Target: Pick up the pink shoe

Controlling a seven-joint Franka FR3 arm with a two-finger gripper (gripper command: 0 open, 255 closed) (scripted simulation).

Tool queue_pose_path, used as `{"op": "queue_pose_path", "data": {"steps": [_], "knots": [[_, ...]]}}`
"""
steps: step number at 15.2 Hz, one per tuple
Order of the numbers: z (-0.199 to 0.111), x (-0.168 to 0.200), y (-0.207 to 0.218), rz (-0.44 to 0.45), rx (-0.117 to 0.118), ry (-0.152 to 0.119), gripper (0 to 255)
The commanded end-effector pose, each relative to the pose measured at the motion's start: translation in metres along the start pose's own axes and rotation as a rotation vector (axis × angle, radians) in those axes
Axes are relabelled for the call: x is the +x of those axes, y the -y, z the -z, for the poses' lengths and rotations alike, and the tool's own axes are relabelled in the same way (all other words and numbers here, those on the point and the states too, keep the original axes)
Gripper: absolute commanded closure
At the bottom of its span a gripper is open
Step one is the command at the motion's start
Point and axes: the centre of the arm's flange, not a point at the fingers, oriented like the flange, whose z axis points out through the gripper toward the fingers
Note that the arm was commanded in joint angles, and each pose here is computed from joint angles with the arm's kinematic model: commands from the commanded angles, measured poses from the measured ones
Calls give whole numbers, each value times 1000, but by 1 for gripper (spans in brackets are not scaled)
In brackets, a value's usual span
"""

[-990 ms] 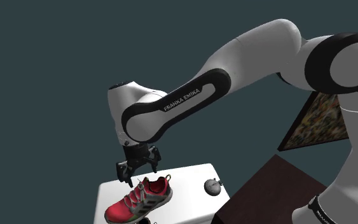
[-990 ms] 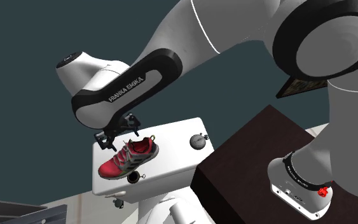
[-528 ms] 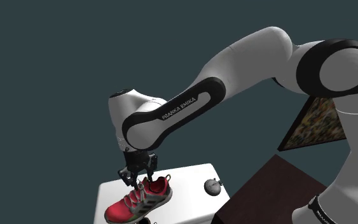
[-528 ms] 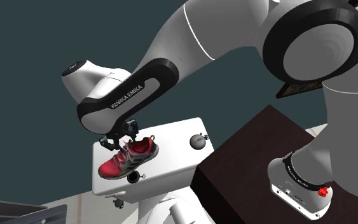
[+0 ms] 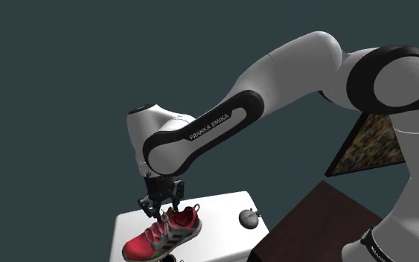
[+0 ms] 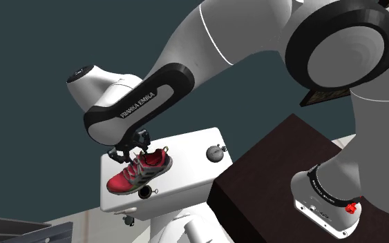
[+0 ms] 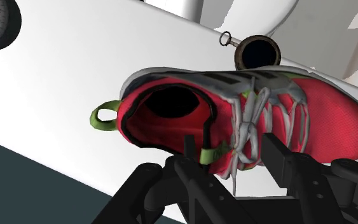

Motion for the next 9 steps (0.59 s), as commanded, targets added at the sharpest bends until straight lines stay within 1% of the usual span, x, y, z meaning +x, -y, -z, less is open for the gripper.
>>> {"op": "queue_pose_path", "data": {"steps": [1, 9], "knots": [[5, -1, 0, 0, -1, 1, 255], [45, -13, -1, 0, -1, 1, 255]]}}
